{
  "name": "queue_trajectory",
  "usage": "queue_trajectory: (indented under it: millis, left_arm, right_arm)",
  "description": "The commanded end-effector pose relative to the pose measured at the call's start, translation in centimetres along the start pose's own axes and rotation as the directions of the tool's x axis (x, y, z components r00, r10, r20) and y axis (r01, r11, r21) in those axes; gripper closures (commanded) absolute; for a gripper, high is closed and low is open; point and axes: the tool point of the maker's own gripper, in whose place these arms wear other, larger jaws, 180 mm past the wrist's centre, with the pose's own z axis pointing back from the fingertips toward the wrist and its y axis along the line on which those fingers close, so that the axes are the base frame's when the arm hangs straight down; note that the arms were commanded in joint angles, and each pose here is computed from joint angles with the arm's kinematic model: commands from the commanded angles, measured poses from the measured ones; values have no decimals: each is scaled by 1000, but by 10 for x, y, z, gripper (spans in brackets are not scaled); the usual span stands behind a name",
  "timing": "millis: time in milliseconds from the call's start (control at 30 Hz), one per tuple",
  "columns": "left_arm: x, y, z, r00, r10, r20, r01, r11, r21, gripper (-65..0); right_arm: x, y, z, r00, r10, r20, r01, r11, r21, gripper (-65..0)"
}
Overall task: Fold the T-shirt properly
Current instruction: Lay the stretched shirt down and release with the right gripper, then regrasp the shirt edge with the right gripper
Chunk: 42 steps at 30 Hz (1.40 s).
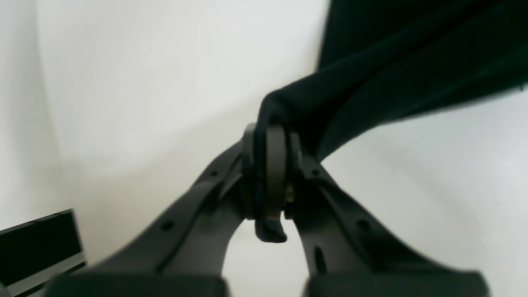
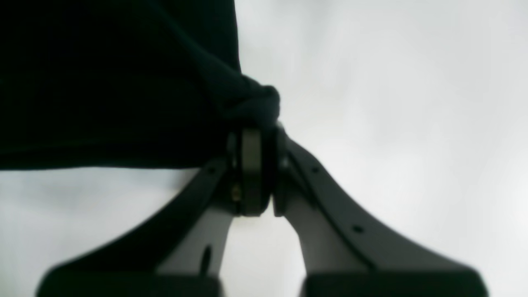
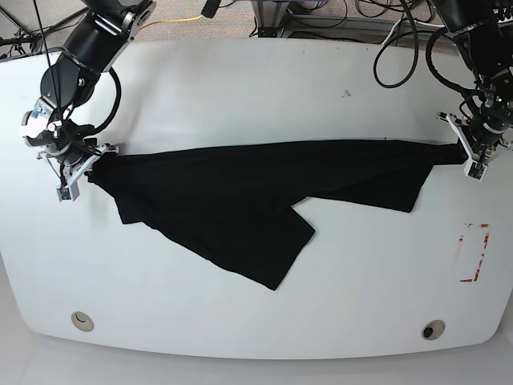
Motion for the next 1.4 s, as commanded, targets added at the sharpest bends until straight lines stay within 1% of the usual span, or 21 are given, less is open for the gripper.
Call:
queue_trajectory:
  millis: [0,33,133,167,200,333,400,500,567,600,667,767,867,1067,1233,1300,1367]
  left_arm:
    - [-8,18,9,1000,0,-12,1,999,51,0]
    - [-11,19,10,1000,3,-18,-2,999,53,0]
    - [-16,18,10,1000,4,-30,-2,999,50,0]
    - [-18,16,10,999,4,-35,-2,999,47,0]
    - [-23,13,11,999,4,-45,-2,999,40,0]
    - [-25,12,11,999,3,-48,-1,999,36,0]
    - [-25,8,10,999,9,-46,-8,1000,30,0]
    - [-26,4,10,999,18,-47,-17,1000,26,0]
    - [-31,2,10,998,18,-57,-17,1000,21,0]
    - [-31,1,10,998,17,-58,-16,1000,19,0]
    - [-31,0,10,998,16,-57,-15,1000,18,0]
    - [-36,-2,10,997,15,-69,-15,1000,12,0]
    - [-39,-3,11,997,15,-75,-14,1000,9,0]
    - [-39,-4,10,997,14,-76,-14,1000,7,0]
    - [-39,-4,11,997,13,-76,-13,1000,7,0]
    - [-40,-4,10,997,14,-77,-14,1000,7,0]
    - [-39,-4,11,997,13,-76,-13,1000,7,0]
  right_arm:
    - [6,-17,11,1000,-11,22,12,999,-43,-54]
    - [-1,-20,12,1000,-26,7,27,998,-50,-86]
    - [-13,-23,14,999,-44,-32,42,998,-56,-208]
    - [-20,-20,13,997,-49,-56,46,998,-52,-271]
    - [-21,-20,16,997,-55,-54,53,997,-54,-325]
    - [2,-15,32,999,-43,22,43,998,-42,-469]
    - [13,-5,36,999,-19,46,20,1000,-16,-504]
    - [29,16,33,998,28,63,-31,998,48,-507]
    - [51,34,29,993,70,98,-79,993,90,-507]
    - [56,42,25,991,94,98,-104,989,105,-507]
    - [68,66,12,983,160,86,-172,973,152,-507]
    - [84,89,-4,977,197,79,-209,955,212,-507]
    - [95,111,-23,975,204,83,-220,934,283,-507]
    - [117,148,-59,979,181,98,-205,891,404,-507]
    - [123,165,-80,984,148,95,-175,870,461,-507]
    - [121,165,-85,985,150,85,-172,868,466,-507]
    - [116,172,-89,984,163,77,-180,860,478,-507]
